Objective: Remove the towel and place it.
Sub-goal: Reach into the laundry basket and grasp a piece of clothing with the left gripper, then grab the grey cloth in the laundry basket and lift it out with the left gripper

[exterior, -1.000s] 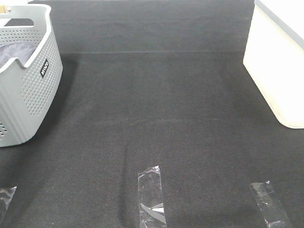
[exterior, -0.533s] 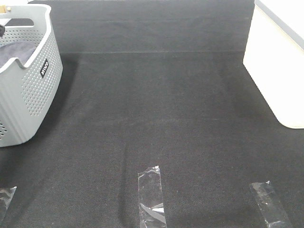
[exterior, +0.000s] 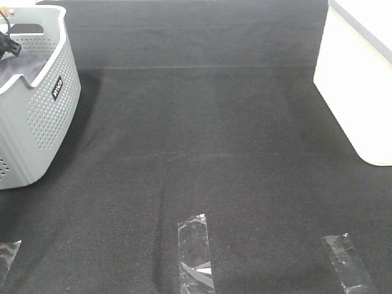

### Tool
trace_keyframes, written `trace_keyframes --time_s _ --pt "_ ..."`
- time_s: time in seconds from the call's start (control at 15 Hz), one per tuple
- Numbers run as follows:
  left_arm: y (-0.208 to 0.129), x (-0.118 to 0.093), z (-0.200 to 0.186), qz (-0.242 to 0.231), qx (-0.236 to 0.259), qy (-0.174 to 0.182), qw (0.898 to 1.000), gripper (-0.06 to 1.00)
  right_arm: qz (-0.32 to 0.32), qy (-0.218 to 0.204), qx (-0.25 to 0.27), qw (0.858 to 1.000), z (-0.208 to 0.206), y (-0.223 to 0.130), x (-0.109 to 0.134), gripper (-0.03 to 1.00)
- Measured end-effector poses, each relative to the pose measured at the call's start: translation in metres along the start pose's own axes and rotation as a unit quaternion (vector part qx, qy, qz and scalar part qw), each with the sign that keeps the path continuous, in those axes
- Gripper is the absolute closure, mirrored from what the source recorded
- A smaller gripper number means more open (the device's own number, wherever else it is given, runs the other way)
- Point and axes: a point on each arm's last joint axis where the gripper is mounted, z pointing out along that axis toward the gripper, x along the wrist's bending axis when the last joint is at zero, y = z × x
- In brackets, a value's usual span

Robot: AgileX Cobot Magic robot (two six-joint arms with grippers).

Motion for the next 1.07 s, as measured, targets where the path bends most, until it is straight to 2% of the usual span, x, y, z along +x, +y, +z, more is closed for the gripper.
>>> trace_keyframes --time_s 0.2,0.53,0.8,1.07 --pt "-0.004 0.0 0.007 0.001 0.005 0.0 1.0 0.28 0.0 0.0 0.0 1.0 0.0 0.0 0.0 0.13" --pt "-0.009 0.015 0.012 -0.008 0.012 0.01 1.0 0.32 0.001 0.002 0.0 1.0 0.0 0.0 0.0 0.13" --pt "-0.013 0.012 0.021 -0.006 0.017 0.008 1.0 0.33 0.001 0.002 0.0 1.0 0.0 0.0 0.0 0.13" --pt "-0.012 0.008 0.026 -0.005 0.0 0.002 1.0 0.33 0.001 0.002 0.0 1.0 0.0 0.0 0.0 0.13"
